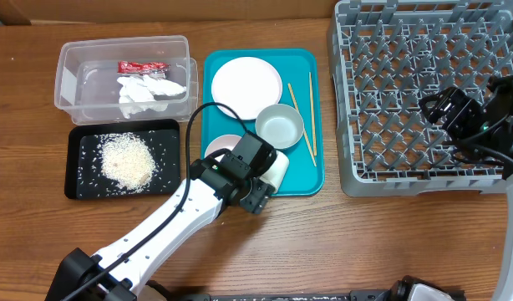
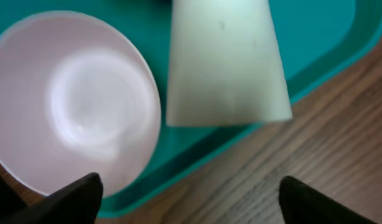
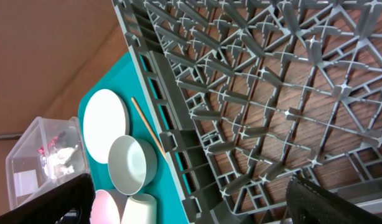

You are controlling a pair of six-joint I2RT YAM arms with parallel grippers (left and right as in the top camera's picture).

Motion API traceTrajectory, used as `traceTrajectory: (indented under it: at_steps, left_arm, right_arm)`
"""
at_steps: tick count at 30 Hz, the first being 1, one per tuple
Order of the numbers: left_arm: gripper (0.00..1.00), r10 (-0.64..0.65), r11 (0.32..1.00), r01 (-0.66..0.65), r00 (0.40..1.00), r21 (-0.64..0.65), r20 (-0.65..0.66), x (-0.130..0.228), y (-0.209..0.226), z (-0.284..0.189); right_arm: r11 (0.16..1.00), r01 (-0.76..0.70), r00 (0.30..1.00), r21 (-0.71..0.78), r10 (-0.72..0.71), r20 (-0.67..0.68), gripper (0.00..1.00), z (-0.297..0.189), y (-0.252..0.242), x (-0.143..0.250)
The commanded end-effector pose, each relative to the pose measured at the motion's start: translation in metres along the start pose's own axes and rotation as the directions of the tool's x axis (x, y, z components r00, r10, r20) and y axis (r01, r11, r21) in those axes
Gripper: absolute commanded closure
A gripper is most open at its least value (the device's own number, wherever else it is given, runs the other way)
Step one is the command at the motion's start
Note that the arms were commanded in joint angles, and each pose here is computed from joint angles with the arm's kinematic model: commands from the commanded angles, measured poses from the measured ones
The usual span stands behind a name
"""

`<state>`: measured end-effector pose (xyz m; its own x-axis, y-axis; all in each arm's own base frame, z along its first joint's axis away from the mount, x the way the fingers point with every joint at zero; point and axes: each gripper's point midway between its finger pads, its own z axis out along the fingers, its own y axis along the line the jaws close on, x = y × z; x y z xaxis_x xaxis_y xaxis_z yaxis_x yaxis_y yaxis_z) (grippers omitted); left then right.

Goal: Sort waste into correct bins and load items into the dishwasher

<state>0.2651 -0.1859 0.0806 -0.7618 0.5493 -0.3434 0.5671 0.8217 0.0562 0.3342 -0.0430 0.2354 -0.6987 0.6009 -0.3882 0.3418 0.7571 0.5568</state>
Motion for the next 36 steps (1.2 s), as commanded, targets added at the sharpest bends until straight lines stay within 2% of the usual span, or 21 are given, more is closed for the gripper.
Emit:
traceTrajectory:
  at_steps: [1,5,11,19,25,31,36]
  left_arm:
    - [0.0,0.139,0.989,-0.139,0.99,-0.054,0.009,-0.005,0.008,0.009]
    - [0.0,0.179,0.981,-0.178,0.984,-0.081,-0.002,-0.008,0.012,0.019]
    - [0.0,0.2,0.946,-0.211,0.977,-0.245,-0.069,-0.004,0.031,0.03]
    - [0.0,0.261,0.918,-0.229,0.964,-0.325,0.056,-0.033,0.016,0.031]
    - [0.16,0.272,0.917,-0.239,0.96,-0.32,0.06,-0.021,0.011,0.042]
    - [0.44,0.251,0.924,-0.207,0.963,-0.322,0.102,-0.029,0.01,0.042]
    - [0.42,0.242,0.932,-0.18,0.955,-0.315,0.169,-0.044,0.006,0.04]
  right_arm:
    - [1.0,0.013,1.0,-0.002,-0.013,0.018,0.0,-0.003,0.003,-0.007]
    - [1.0,0.013,1.0,-0.002,-0.013,0.018,0.0,-0.003,0.003,-0.007]
    - [1.0,0.013,1.0,-0.001,-0.013,0.018,0.0,-0.003,0.002,-0.007]
    - [1.0,0.013,1.0,-0.002,-0.013,0.019,0.0,-0.003,0.003,-0.007]
    - [1.0,0.014,1.0,-0.002,-0.014,0.021,0.0,-0.003,0.003,-0.007]
    - [1.0,0.014,1.0,-0.003,-0.014,0.021,0.0,-0.003,0.003,-0.007]
    - [1.0,0.014,1.0,-0.006,-0.014,0.02,0.0,-0.003,0.003,-0.007]
